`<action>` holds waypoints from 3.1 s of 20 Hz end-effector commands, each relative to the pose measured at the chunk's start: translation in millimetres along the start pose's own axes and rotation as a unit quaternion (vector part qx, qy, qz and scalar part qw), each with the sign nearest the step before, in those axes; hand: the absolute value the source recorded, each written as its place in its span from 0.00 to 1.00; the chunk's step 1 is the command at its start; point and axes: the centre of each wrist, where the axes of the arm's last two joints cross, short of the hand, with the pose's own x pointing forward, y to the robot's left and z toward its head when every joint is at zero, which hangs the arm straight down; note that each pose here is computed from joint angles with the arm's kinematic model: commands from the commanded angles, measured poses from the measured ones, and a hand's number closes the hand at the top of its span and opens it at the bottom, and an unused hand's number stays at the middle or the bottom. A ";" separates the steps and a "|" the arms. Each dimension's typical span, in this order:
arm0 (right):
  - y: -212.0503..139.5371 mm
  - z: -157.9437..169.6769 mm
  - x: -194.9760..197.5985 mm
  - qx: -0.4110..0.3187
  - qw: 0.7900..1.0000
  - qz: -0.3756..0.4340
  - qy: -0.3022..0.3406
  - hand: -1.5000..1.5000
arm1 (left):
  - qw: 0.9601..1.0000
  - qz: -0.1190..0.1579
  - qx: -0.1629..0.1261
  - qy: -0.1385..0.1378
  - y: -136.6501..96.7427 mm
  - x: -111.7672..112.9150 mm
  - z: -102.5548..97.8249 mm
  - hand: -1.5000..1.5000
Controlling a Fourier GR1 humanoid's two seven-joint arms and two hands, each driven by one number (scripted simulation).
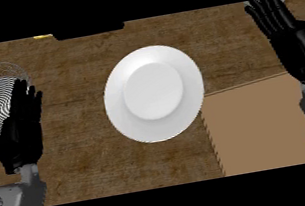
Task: Pick the cupcake from the tray and place it in the plate
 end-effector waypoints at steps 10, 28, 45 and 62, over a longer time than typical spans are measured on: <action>-129.7 95.1 22.5 -0.053 0.891 0.422 0.159 1.00 | 0.984 -0.128 0.009 0.126 35.6 -54.1 30.3 0.50; -114.7 238.0 -7.4 -0.076 0.914 0.349 0.191 0.00 | 0.979 -0.147 -0.043 0.132 -11.5 -66.7 34.3 0.50; -102.3 177.5 7.6 0.102 0.834 0.367 0.399 0.00 | 0.978 -0.146 -0.059 0.140 -18.6 -67.7 49.9 0.50; -87.6 187.1 -17.1 0.127 0.828 0.352 0.418 0.00 | 0.978 -0.151 -0.051 0.132 1.0 -51.4 35.5 0.50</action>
